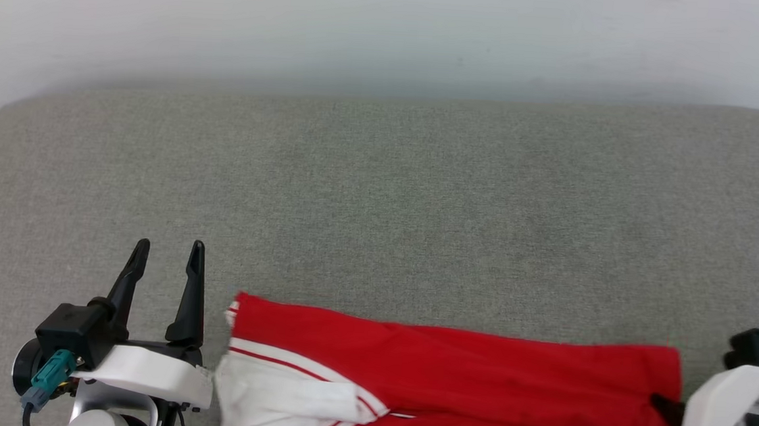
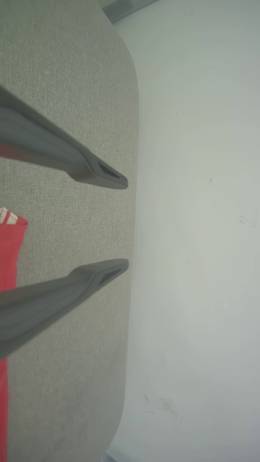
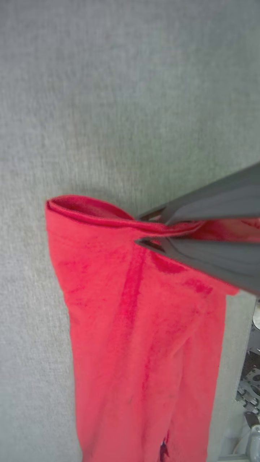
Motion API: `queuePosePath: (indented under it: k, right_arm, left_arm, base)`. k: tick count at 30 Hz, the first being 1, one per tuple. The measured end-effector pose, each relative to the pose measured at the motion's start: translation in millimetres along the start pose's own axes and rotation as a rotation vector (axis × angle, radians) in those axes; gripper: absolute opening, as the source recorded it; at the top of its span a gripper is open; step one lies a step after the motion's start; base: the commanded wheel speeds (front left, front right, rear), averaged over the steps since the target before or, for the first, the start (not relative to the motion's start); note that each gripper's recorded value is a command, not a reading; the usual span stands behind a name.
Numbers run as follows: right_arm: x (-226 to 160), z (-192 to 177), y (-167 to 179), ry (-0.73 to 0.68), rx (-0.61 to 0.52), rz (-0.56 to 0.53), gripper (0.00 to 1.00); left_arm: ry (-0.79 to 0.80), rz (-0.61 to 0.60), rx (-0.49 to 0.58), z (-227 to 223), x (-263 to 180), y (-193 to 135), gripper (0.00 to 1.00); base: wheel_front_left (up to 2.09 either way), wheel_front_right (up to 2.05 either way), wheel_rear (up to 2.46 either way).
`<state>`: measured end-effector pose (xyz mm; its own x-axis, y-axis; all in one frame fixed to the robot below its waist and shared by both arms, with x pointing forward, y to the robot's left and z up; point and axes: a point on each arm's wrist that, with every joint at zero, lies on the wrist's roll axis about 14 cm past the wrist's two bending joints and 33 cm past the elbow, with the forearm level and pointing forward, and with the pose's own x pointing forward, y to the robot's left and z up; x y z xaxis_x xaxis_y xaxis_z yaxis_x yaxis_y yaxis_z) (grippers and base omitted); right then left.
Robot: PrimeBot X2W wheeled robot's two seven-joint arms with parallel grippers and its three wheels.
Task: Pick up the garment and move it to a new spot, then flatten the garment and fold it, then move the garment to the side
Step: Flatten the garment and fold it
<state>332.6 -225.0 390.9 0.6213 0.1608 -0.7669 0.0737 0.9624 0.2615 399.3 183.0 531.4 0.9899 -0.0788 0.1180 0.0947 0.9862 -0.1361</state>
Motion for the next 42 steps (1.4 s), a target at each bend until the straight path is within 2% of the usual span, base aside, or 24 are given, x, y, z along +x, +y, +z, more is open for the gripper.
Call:
queuePosePath:
  k: [9,12,13,17,21,28,35,42]
  right_arm:
    - [-42,26,-77,-0.106,0.100,-0.190,0.00]
    - [-53,28,-90,-0.122,0.154,-0.216,0.00]
    - [-54,29,-88,-0.133,0.198,-0.195,0.00]
    - [-53,31,-69,-0.147,0.317,-0.090,0.00]
    - [-46,26,-17,-0.095,0.477,0.166,0.00]
    - [-44,31,44,-0.012,0.631,0.548,0.00]
    - [-38,34,122,0.060,0.656,0.822,0.00]
    - [-29,20,200,0.178,0.619,0.971,0.00]
  left_arm:
    - [-0.005,-0.026,0.000,1,1,-10,1.00]
    - [-0.004,-0.034,-0.003,1,1,-14,1.00]
    - [-0.004,-0.036,-0.006,1,1,-15,1.00]
    - [-0.004,-0.044,-0.013,1,0,-19,1.00]
    - [-0.007,-0.044,-0.017,2,-2,-20,1.00]
    - [-0.006,-0.030,-0.016,2,-5,-16,1.00]
    - [-0.006,-0.007,-0.016,4,-11,-8,1.00]
    - [-0.019,0.027,-0.008,10,-13,4,1.00]
  base:
    - [0.00,0.00,0.00]
    - [0.00,0.00,0.00]
    - [0.00,0.00,0.00]
    - [0.00,0.00,0.00]
    - [0.00,0.00,0.00]
    - [0.00,0.00,0.00]
    - [0.00,0.00,0.00]
    - [0.00,0.00,0.00]
